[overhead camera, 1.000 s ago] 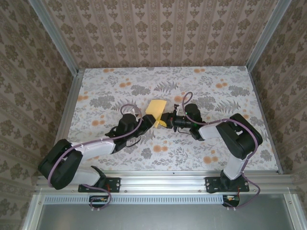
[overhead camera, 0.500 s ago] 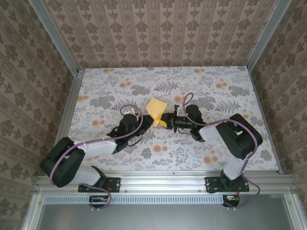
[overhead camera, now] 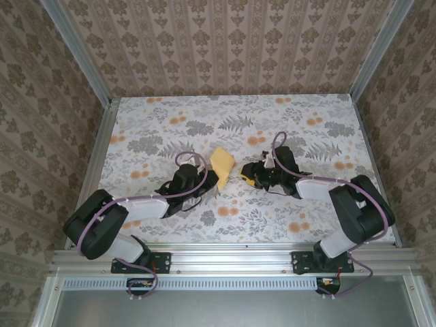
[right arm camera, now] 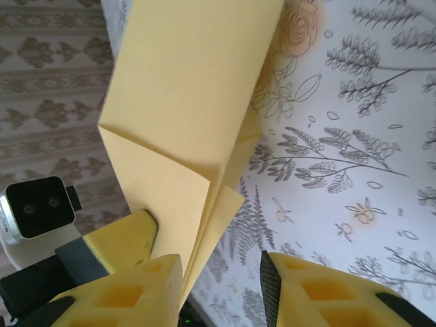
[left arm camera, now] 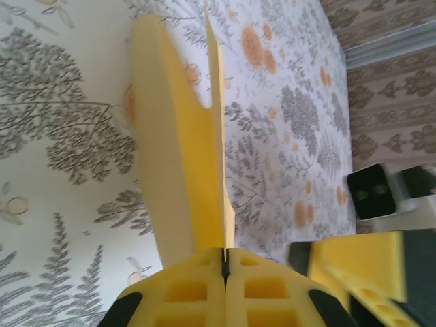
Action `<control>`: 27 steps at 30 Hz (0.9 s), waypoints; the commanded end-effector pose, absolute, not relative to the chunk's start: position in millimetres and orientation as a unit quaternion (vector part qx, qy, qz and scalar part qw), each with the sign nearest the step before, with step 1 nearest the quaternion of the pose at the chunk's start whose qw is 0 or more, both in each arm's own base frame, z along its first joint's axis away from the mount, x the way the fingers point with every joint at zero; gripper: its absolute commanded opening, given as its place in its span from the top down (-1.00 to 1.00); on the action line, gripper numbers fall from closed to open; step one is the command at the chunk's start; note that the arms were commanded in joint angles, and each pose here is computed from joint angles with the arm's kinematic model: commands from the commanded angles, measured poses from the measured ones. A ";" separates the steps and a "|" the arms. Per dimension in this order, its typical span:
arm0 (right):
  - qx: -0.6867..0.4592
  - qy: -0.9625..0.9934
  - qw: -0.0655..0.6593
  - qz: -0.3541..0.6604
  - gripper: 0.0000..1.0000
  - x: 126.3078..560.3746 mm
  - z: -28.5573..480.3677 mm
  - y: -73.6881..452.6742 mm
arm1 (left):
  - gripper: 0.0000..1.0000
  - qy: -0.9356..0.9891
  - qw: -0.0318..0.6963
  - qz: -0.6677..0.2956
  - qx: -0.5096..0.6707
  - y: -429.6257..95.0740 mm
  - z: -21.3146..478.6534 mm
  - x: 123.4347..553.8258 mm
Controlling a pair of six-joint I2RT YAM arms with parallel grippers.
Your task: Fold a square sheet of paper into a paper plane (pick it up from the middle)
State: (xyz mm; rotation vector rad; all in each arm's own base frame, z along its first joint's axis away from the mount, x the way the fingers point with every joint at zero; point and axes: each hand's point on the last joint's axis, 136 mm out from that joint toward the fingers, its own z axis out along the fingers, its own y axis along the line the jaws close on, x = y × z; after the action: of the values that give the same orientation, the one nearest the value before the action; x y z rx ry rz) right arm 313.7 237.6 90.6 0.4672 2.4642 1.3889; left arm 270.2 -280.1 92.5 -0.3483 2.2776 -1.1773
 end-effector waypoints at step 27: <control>-0.040 0.926 0.047 0.373 0.64 310.6 43.1 334.0 | 0.93 0.908 0.260 -0.315 -0.094 -237.2 25.7 247.6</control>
State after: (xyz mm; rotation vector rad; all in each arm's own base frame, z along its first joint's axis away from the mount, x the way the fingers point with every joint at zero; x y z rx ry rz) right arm 312.1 329.9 46.2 -0.1066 2.7904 1.1196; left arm 244.4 -240.8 30.5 -0.2849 2.4498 -0.9024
